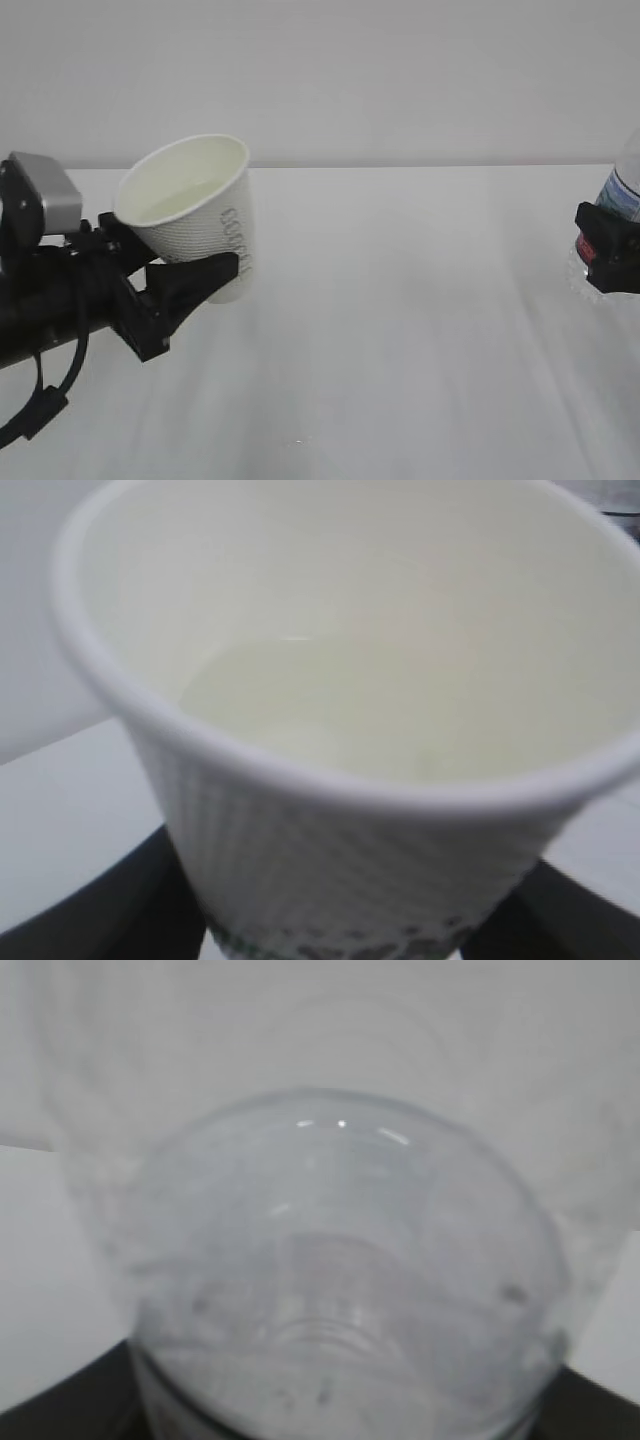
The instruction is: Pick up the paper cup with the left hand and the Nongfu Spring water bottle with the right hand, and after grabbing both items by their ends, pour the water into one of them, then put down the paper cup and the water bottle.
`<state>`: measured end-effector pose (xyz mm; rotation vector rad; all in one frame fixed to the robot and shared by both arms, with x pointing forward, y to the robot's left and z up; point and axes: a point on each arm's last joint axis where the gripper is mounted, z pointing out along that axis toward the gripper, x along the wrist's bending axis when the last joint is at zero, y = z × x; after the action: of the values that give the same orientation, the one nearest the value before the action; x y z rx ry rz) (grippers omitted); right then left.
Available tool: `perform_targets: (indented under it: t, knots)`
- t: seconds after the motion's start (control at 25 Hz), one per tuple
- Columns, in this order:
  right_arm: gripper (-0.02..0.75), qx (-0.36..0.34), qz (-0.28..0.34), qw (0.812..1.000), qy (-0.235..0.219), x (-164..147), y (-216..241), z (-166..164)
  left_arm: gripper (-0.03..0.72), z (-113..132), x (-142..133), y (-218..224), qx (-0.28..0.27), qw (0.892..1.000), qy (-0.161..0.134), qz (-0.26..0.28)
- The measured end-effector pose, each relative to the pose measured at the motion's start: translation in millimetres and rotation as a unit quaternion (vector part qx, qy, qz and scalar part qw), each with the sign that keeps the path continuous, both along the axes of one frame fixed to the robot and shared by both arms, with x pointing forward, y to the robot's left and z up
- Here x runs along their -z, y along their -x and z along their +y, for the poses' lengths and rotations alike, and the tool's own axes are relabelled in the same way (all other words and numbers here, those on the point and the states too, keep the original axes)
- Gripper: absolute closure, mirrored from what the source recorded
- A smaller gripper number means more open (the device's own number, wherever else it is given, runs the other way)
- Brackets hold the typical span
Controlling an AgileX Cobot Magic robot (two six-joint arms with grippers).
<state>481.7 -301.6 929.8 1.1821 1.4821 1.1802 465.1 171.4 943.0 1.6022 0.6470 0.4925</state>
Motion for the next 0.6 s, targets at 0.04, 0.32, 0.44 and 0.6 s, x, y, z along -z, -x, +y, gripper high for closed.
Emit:
perform_targets:
  t: [0.04, 0.32, 0.44, 0.6]
  knots:
    - [0.297, 0.000, 0.000, 1.000, 0.000, 0, 0, 0, 0.198, 6, 3, 0, -0.016, 1.000, 0.000, 0.007]
    - [0.297, 0.000, 0.000, 1.000, 0.000, 0, 0, 0, 0.198, 37, 12, -1, -0.125, 0.992, -0.010, 0.015]
    - [0.297, 0.000, 0.000, 1.000, 0.000, 0, 0, 0, 0.198, 43, 13, -3, -0.161, 0.987, -0.014, 0.011]
    - [0.297, 0.000, 0.000, 1.000, 0.000, 0, 0, 0, 0.198, 53, 12, -8, -0.224, 0.974, -0.008, 0.009]
